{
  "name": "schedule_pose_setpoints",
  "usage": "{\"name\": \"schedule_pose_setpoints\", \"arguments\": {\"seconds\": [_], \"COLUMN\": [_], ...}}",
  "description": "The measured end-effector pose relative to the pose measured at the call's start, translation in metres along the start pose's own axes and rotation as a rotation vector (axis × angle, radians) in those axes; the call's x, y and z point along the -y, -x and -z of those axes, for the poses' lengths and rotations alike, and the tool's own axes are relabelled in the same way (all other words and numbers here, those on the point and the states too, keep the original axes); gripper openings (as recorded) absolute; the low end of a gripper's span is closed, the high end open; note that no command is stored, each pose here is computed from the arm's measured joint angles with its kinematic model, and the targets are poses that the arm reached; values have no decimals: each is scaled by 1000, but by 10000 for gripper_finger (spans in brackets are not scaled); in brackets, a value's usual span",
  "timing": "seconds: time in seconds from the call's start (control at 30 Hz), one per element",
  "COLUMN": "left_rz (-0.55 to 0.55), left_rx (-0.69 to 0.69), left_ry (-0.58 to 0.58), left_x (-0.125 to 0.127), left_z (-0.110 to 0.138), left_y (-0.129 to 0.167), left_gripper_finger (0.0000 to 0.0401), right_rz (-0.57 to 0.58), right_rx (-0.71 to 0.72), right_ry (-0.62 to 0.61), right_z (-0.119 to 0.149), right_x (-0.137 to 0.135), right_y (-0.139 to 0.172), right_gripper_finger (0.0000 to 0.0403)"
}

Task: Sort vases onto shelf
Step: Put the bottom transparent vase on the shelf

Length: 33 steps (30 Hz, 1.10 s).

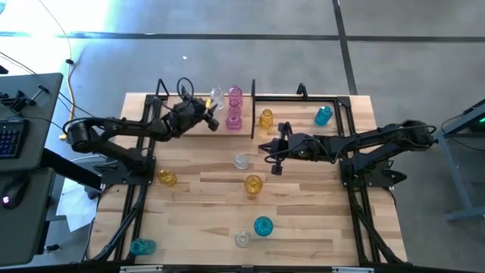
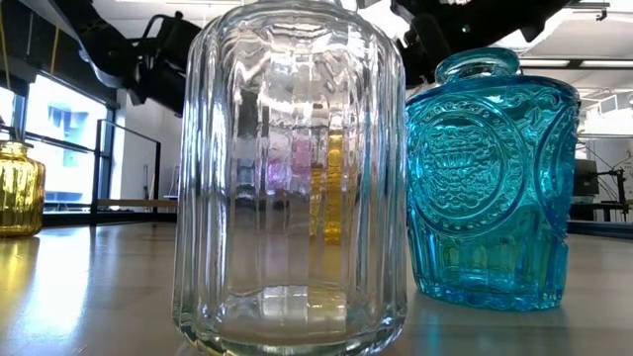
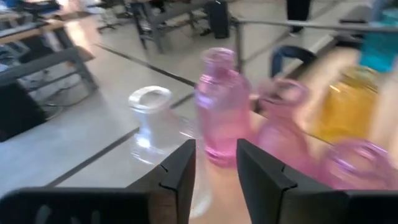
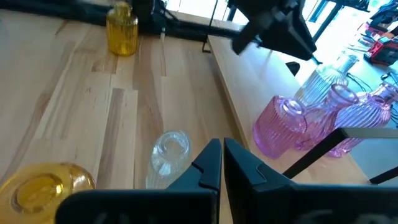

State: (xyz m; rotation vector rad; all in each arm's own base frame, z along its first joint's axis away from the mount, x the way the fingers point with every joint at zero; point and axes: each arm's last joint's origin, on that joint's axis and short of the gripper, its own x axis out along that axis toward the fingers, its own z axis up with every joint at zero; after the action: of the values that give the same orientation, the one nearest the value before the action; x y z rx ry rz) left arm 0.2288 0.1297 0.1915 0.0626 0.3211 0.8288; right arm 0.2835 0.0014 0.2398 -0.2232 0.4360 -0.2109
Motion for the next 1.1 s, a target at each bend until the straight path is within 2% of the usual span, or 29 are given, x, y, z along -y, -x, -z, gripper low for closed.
{"name": "schedule_pose_setpoints", "arguments": {"seconds": [0.13,0.27,0.37,0.5,0.6,0.83,0.93,1.1], "left_rz": [95,244,412,681,830,924,944,1003], "left_rx": [-31,-10,23,23,4,-77,-118,-142], "left_ry": [-32,4,50,59,62,-2,-23,-55], "left_x": [21,43,60,88,111,157,173,212], "left_z": [-1,-8,-16,-17,-13,15,28,31], "left_y": [14,36,55,82,106,157,173,191], "left_gripper_finger": [68,27,4,4,1,28,55,114], "right_rz": [-1,-4,-23,-33,-40,-65,-72,-74], "right_rx": [-1,58,124,152,148,149,149,148], "right_ry": [9,29,33,35,11,-35,-54,-82], "right_z": [6,20,27,33,34,34,34,34], "right_x": [-1,-3,-3,-3,-4,-7,-8,-9], "right_y": [-1,-2,-1,-1,-1,0,1,1], "right_gripper_finger": [0,0,0,0,0,0,0,0]}}
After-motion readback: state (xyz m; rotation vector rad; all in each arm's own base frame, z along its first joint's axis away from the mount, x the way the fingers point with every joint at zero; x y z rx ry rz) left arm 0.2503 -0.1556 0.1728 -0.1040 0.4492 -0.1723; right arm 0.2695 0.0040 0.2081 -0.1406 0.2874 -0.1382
